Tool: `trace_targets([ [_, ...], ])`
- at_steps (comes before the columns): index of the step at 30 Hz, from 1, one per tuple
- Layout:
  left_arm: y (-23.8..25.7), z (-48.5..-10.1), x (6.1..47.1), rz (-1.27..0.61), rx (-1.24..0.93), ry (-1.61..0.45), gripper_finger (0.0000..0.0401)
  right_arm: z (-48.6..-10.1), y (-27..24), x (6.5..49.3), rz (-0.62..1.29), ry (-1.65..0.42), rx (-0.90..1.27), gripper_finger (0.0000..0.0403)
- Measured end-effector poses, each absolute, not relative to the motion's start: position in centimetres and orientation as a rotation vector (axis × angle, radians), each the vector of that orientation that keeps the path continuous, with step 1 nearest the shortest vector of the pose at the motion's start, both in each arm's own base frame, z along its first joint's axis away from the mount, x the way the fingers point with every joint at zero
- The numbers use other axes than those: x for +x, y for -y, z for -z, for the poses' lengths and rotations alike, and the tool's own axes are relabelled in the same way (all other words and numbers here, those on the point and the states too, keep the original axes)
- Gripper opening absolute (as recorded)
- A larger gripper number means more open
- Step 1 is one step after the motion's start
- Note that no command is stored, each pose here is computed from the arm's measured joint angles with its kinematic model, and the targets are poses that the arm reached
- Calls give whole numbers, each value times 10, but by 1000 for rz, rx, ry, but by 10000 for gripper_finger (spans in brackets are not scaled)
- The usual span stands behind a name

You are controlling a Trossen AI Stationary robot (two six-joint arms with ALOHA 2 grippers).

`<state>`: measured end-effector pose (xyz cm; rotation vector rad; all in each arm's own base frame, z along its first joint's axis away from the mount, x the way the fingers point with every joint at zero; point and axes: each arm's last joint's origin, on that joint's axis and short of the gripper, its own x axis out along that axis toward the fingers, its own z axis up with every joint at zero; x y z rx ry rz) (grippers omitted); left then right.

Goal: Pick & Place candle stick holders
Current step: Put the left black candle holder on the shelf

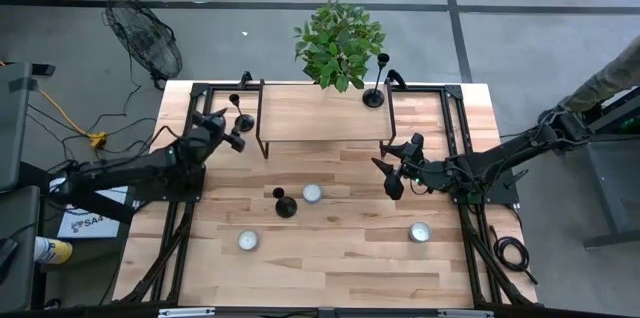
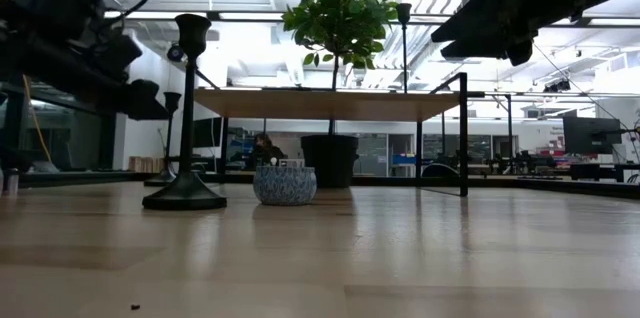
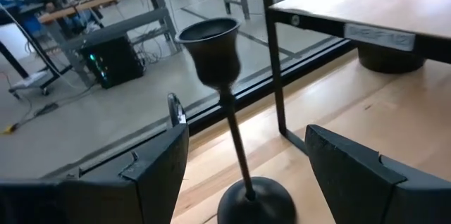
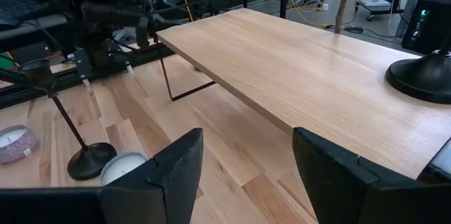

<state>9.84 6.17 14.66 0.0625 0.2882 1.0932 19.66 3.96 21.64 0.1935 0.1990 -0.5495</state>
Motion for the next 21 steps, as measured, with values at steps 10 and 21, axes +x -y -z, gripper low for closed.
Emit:
trace_targets([
  [10, -77, -146, 91, -1007, 29, -300, 279, -216, -40, 197, 549, -199, 193, 213],
  [21, -87, -150, 86, -936, 44, -260, 279, -216, -40, 197, 549, -201, 186, 213],
])
